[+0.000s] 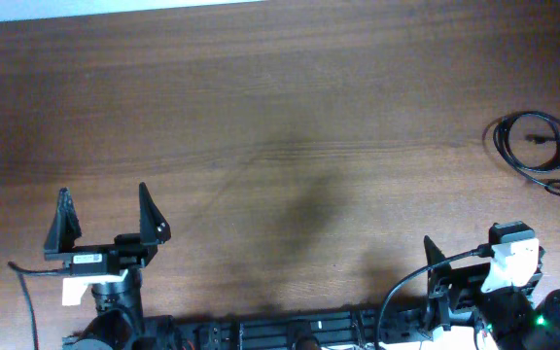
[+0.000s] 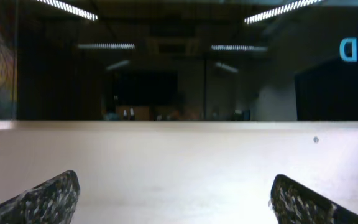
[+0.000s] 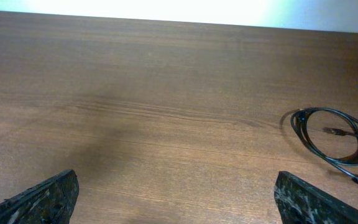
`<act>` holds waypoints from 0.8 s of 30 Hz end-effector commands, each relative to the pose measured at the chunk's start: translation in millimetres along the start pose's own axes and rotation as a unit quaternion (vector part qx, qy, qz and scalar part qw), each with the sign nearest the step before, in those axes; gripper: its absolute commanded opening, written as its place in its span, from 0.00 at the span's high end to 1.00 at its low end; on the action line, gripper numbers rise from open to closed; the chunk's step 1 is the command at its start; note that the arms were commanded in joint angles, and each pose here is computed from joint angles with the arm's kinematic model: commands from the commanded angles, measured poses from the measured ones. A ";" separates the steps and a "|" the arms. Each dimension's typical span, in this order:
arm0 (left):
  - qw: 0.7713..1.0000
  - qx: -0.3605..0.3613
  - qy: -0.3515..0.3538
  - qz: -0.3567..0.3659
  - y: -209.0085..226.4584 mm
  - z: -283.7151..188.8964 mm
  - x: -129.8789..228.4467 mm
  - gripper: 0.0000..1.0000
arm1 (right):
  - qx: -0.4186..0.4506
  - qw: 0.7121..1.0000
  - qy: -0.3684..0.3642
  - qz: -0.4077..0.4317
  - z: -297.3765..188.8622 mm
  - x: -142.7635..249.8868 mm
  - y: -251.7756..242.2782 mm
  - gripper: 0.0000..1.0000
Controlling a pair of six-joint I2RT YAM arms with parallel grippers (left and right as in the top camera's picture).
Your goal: Untangle cables
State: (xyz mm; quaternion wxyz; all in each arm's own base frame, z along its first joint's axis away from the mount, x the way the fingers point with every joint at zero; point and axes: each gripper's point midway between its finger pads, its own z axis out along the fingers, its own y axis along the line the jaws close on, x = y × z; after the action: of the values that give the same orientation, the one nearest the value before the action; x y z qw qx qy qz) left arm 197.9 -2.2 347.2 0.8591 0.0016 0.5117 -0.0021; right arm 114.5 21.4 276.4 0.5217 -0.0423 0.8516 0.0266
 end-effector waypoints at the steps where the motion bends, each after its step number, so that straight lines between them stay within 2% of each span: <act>1: 1.000 0.004 -0.021 0.011 -1.2 -2.7 10.6 0.01 | -0.001 1.000 0.000 -0.005 0.6 0.9 0.0 0.01; 7: 0.999 0.003 -0.046 0.011 -1.4 -9.4 31.2 0.01 | -0.001 1.000 0.001 -0.005 0.6 1.0 0.1 0.01; 11: 0.999 0.004 -0.009 0.031 -1.5 -9.1 52.6 0.01 | -0.001 1.000 0.001 -0.005 0.6 1.0 0.1 0.01; 17: 0.993 0.012 0.090 0.079 -1.9 -13.1 101.5 0.01 | -0.001 1.000 0.001 -0.005 0.6 1.0 0.1 0.01; 24: 0.968 0.020 0.235 0.090 0.4 -36.4 169.6 0.01 | -0.001 1.000 0.001 -0.005 0.6 1.0 0.1 0.01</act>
State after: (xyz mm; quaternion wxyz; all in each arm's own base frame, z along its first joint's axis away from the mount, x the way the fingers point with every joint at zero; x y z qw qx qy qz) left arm 246.3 -4.6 194.3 0.7309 0.0580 0.6781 0.0522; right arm 114.5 21.3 276.2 0.5216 -0.0420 0.8518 0.0266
